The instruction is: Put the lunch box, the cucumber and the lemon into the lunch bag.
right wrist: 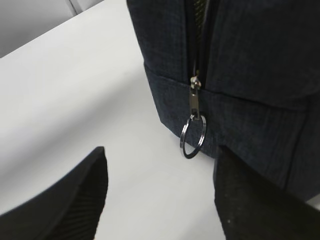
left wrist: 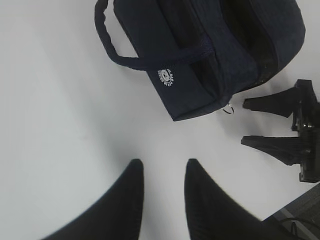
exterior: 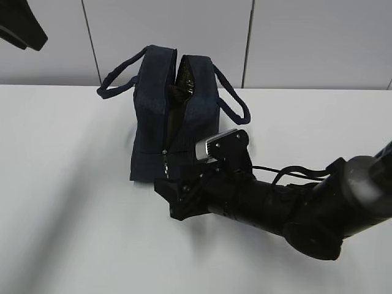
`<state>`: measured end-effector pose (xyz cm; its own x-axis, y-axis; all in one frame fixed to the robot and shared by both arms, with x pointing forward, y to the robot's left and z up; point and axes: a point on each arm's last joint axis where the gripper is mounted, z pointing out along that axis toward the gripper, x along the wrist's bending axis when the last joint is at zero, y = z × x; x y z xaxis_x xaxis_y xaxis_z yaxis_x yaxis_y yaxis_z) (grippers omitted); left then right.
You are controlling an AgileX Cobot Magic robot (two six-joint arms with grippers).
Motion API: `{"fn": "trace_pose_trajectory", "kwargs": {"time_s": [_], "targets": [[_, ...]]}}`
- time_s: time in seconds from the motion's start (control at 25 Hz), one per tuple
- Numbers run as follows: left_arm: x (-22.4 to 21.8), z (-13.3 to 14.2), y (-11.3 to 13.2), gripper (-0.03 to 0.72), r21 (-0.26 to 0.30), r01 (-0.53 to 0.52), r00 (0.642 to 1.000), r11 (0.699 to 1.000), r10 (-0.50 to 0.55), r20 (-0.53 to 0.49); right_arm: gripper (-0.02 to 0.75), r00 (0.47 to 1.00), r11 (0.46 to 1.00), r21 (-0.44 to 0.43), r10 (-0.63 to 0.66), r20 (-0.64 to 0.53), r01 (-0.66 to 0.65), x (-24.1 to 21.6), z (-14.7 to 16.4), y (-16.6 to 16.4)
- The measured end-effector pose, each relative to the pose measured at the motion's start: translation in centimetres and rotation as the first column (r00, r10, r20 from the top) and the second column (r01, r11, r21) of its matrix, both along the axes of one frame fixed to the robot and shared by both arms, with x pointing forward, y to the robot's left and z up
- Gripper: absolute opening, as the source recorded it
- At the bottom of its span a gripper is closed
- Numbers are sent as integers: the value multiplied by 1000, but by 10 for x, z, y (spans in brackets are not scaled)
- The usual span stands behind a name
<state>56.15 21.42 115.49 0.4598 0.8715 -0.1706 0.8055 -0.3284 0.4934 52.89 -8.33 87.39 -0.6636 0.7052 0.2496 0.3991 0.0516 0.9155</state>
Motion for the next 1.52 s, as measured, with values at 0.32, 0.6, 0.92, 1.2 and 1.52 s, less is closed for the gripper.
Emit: {"fn": "trace_pose_trajectory", "kwargs": {"time_s": [0.32,0.6,0.92,1.2,1.52], "targets": [[0,0,0,185,0,0,1000,1000,0,0,493,1000,1000,24,-5,-17,6,12,-10,8],[0,0,0,185,0,0,1000,1000,0,0,494,1000,999,42,-7,-20,7,20,-19,14],[0,0,0,185,0,0,1000,1000,0,0,493,1000,999,49,-4,-20,5,20,-24,14],[0,0,0,185,0,0,1000,1000,0,0,493,1000,996,84,-10,3,9,21,-21,15],[0,0,0,185,0,0,1000,1000,0,0,493,998,991,120,-59,3,58,24,-21,12]]}}
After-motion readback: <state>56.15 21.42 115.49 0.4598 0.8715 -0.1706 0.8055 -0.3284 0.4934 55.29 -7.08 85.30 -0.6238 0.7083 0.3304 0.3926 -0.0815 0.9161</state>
